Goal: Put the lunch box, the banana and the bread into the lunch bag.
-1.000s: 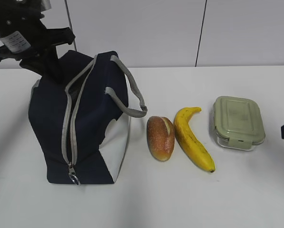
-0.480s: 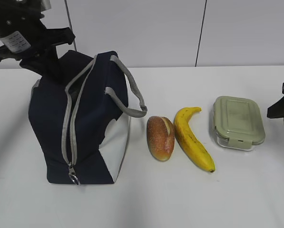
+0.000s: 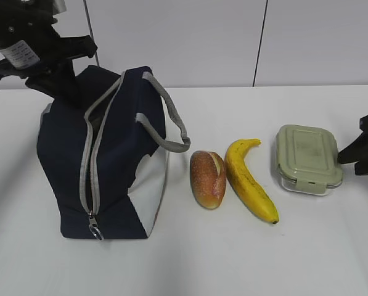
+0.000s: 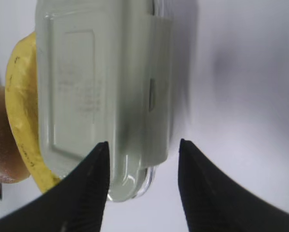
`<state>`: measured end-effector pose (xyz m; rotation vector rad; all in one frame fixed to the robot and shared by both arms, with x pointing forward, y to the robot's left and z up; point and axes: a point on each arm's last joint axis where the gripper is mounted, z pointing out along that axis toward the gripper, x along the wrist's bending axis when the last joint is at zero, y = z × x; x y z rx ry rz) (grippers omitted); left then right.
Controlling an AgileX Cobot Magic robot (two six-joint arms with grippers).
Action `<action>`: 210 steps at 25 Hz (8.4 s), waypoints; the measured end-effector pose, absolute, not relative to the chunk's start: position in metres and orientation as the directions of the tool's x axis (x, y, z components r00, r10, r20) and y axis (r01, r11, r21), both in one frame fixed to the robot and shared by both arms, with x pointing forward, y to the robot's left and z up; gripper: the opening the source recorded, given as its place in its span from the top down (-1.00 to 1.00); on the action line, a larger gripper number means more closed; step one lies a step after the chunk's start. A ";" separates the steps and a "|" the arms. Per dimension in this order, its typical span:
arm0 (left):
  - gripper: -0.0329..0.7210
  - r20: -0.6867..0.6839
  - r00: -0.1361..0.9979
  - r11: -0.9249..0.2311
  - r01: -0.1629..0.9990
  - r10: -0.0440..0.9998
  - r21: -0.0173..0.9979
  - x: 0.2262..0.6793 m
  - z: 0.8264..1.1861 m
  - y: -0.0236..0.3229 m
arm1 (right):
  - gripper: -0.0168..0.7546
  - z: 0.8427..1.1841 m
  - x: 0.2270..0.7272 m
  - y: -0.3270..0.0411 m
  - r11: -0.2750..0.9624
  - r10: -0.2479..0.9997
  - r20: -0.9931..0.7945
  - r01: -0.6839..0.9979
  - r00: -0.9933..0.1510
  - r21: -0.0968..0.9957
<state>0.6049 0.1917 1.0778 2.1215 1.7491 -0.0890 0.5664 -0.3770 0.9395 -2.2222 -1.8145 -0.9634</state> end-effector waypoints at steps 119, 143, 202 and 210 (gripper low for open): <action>0.92 -0.473 0.290 -0.161 0.942 0.832 0.296 0.603 1.086 0.173 | -0.02 0.916 0.631 -0.101 -0.159 0.500 0.860 0.965 -0.105 0.210; 0.92 -0.453 0.297 -0.175 0.941 0.841 0.291 0.602 1.085 0.175 | -0.22 0.912 0.631 -0.096 -0.136 0.441 0.891 0.974 -0.103 0.180; 0.92 -0.403 0.307 -0.203 0.938 0.862 0.281 0.602 1.082 0.179 | -0.53 0.942 0.602 -0.170 0.345 0.925 0.101 0.922 -0.365 0.174; 0.92 -0.403 0.308 -0.203 0.938 0.862 0.281 0.602 1.082 0.179 | -0.52 0.926 0.620 -0.166 0.355 0.924 0.086 0.919 -0.373 0.172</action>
